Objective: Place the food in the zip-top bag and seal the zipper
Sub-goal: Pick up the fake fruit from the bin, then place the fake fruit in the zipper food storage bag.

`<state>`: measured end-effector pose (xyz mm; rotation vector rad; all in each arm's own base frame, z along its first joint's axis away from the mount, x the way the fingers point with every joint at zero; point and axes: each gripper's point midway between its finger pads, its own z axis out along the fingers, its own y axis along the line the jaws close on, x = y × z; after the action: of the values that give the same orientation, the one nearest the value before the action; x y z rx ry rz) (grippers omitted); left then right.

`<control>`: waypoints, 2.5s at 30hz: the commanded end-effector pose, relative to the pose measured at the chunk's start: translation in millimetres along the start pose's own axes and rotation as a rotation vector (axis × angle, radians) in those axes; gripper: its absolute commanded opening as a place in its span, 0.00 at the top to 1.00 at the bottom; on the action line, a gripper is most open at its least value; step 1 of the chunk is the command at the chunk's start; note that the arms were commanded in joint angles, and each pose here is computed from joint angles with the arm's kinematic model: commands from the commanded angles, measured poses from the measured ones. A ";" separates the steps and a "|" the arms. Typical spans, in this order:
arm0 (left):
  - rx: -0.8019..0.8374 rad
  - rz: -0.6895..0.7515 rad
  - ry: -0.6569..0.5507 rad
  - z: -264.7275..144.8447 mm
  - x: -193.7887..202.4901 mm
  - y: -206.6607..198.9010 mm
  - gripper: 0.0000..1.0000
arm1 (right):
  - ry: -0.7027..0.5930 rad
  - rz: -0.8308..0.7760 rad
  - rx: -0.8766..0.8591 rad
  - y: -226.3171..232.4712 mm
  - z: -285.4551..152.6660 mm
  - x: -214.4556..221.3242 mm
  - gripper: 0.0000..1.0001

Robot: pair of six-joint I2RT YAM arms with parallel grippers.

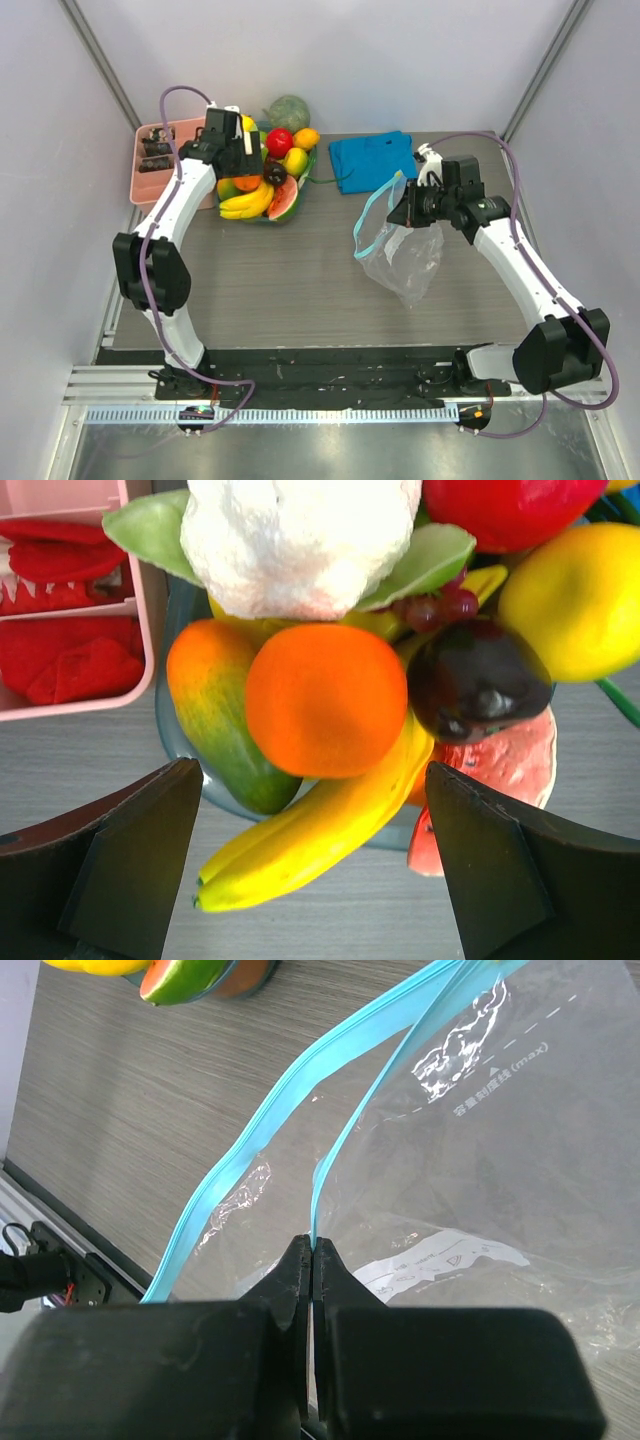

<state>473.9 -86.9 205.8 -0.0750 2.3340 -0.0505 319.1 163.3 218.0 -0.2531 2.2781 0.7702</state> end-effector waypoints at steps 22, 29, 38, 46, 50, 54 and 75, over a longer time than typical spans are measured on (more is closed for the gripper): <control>0.077 -0.125 0.009 36.9 -16.6 -9.1 0.29 | 0.076 -0.049 -0.248 42.0 -2.7 -9.5 0.99; 0.130 -0.136 -0.013 13.3 -29.1 -12.9 0.48 | 0.006 -0.020 -0.398 78.3 -15.2 -30.8 0.99; 0.266 -0.084 -0.178 -75.9 -69.2 -27.1 0.66 | 0.022 0.116 -0.486 93.3 -4.2 -32.6 0.99; 0.692 0.059 -0.223 -170.6 -63.0 -125.8 0.66 | 0.082 0.173 -0.421 68.1 27.2 -8.9 0.99; 0.859 0.165 -0.223 -207.9 -43.3 -181.4 0.64 | 0.067 0.158 -0.402 66.9 28.8 -12.8 0.99; 0.968 0.232 -0.164 -222.3 -15.0 -224.4 0.65 | 0.057 0.141 -0.397 68.3 26.1 -17.9 0.99; 0.771 0.476 0.001 -189.6 54.1 -210.9 0.00 | 0.068 0.079 -0.344 65.8 12.8 -13.4 0.99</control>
<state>308.0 -308.5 273.3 0.7990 2.2291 -0.7404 314.2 224.4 228.2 -0.2947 2.2884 1.2496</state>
